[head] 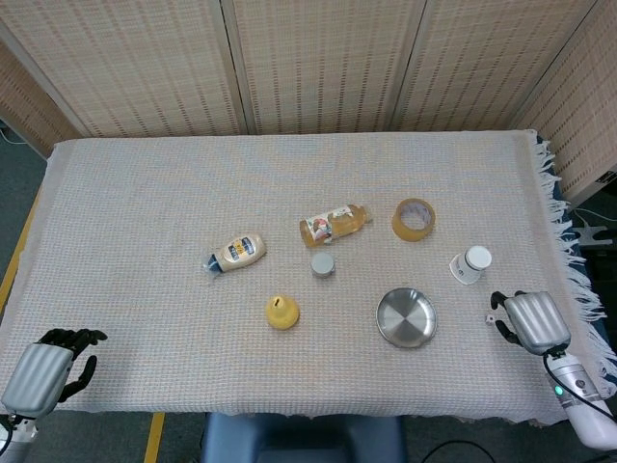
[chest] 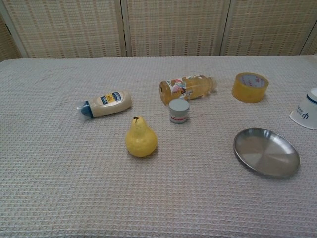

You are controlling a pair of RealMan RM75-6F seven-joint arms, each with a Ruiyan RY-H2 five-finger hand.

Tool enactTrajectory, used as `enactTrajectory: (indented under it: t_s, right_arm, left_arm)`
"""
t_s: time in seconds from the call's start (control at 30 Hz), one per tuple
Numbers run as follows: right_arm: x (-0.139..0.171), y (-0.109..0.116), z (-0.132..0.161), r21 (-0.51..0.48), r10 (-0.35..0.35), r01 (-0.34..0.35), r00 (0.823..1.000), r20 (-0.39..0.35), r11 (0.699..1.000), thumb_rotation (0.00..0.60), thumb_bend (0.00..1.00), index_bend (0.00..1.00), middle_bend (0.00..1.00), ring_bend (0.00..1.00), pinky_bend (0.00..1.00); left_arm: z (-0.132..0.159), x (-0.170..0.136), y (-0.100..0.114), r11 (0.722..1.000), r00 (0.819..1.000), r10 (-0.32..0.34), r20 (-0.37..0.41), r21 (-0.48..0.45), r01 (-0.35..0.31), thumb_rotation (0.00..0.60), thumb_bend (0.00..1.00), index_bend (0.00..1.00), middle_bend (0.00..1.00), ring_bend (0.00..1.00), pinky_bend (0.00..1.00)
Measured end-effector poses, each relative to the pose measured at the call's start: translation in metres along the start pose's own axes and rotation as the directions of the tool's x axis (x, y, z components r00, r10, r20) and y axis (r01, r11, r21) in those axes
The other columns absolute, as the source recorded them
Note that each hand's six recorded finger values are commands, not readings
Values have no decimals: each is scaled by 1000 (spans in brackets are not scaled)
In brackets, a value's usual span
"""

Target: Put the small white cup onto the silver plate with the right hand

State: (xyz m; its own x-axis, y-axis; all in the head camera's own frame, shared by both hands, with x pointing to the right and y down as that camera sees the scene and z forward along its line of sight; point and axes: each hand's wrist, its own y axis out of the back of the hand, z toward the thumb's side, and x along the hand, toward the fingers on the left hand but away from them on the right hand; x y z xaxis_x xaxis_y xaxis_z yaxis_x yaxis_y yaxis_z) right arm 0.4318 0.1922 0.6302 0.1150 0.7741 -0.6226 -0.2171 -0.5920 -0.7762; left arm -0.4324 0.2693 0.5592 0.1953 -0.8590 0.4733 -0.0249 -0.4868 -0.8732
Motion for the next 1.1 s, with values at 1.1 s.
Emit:
enactTrajectory:
  t_s: [1.1]
  right_arm:
    - [-26, -50, -16, -58, 91, -89, 995, 34, 994, 600, 203, 514, 840, 730, 1000]
  left_arm:
    - [2, 0, 1, 1000, 1000, 2, 12, -6, -2, 600, 515, 369, 441, 419, 379]
